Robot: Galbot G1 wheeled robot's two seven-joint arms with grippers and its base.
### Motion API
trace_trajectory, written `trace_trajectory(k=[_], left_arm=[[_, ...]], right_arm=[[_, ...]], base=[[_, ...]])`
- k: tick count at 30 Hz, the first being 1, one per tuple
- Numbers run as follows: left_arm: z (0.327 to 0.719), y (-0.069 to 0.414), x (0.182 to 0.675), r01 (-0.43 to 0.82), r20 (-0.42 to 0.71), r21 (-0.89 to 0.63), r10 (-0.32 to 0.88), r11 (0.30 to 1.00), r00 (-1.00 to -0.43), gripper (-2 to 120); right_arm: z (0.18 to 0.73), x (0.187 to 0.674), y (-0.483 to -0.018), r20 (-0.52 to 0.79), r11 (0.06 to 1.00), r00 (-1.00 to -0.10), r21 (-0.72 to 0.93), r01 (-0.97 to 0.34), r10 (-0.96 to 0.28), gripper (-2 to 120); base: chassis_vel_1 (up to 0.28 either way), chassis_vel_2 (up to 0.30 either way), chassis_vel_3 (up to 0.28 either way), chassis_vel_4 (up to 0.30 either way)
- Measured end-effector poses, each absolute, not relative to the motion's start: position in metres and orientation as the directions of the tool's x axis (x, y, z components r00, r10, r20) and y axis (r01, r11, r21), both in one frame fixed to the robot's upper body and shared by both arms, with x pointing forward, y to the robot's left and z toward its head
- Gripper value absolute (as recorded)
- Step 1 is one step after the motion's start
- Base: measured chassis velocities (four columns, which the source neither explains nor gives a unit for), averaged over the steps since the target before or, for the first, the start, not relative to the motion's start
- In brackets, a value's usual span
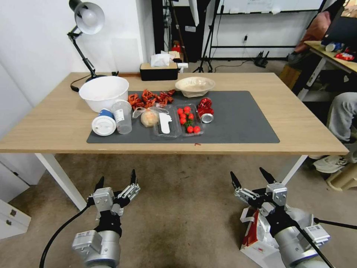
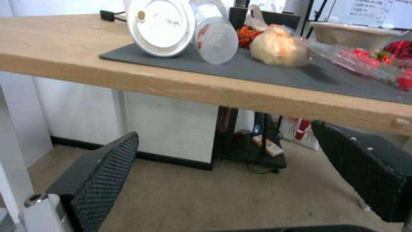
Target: Pick up the food delivery bag from the floor and place it on the table.
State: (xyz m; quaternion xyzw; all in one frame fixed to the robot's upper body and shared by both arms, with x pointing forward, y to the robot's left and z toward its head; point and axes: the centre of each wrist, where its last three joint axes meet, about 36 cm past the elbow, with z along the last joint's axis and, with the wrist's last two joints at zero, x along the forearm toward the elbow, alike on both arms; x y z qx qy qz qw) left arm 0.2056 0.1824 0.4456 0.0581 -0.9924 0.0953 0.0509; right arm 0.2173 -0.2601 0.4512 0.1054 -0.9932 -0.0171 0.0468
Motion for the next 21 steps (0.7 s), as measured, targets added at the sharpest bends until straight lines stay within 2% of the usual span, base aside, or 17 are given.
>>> trace_trajectory(k=[21], left_arm=[[0.4426,0.1833,0.2064,-0.125,0.114,-0.172,-0.106,0.977,-0.988,100]], right_arm=[[0.4485,0.2191,-0.2614,0.090,0.976,-0.972,0.043,-0.212,-0.215,100]], base=[[0.000,0.000,0.000,0.000]])
